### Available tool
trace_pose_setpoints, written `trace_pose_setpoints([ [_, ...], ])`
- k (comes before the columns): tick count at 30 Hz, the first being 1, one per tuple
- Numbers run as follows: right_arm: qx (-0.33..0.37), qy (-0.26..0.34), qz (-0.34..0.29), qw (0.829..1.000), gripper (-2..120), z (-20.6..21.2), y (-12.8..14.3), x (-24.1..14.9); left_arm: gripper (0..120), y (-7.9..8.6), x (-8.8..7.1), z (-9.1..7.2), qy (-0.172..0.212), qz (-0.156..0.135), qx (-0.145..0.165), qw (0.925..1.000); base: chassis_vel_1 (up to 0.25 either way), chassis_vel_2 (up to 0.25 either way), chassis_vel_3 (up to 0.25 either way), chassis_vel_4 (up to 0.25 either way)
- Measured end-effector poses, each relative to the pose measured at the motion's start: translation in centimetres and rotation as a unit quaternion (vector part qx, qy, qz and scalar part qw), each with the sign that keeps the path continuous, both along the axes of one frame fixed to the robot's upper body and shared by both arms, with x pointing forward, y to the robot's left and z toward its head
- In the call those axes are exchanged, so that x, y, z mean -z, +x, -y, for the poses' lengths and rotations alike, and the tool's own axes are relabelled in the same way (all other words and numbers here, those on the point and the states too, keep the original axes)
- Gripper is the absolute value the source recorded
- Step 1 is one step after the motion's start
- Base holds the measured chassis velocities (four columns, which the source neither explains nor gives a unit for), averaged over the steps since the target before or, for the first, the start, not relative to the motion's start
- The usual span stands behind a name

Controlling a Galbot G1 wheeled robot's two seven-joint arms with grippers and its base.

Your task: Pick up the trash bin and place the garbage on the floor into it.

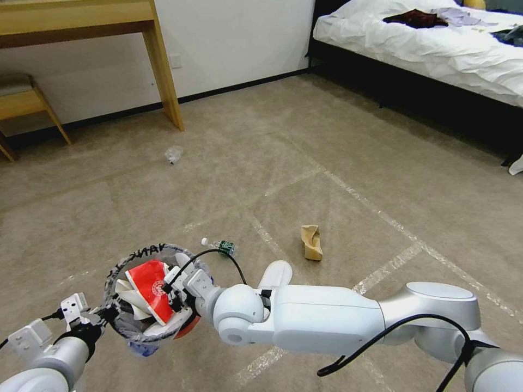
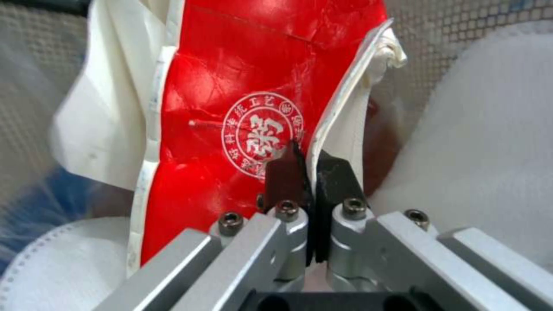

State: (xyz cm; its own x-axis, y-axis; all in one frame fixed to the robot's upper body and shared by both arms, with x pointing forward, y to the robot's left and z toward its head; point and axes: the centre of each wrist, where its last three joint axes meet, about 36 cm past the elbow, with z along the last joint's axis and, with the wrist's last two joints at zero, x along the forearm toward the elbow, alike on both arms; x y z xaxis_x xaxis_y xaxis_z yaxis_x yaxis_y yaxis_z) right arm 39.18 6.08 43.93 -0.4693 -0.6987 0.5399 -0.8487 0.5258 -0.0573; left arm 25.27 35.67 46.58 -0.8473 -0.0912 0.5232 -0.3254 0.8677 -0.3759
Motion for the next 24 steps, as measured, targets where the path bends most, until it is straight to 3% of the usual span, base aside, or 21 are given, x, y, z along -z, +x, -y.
trace_pose_setpoints([
  [24,0.001,-0.016,0.006,1.0,0,-0.76,0.38,0.57,1,0.17,0.35,-0.02,-0.003,0.0,-0.002,1.0,0.0,0.0,0.0,0.0],
])
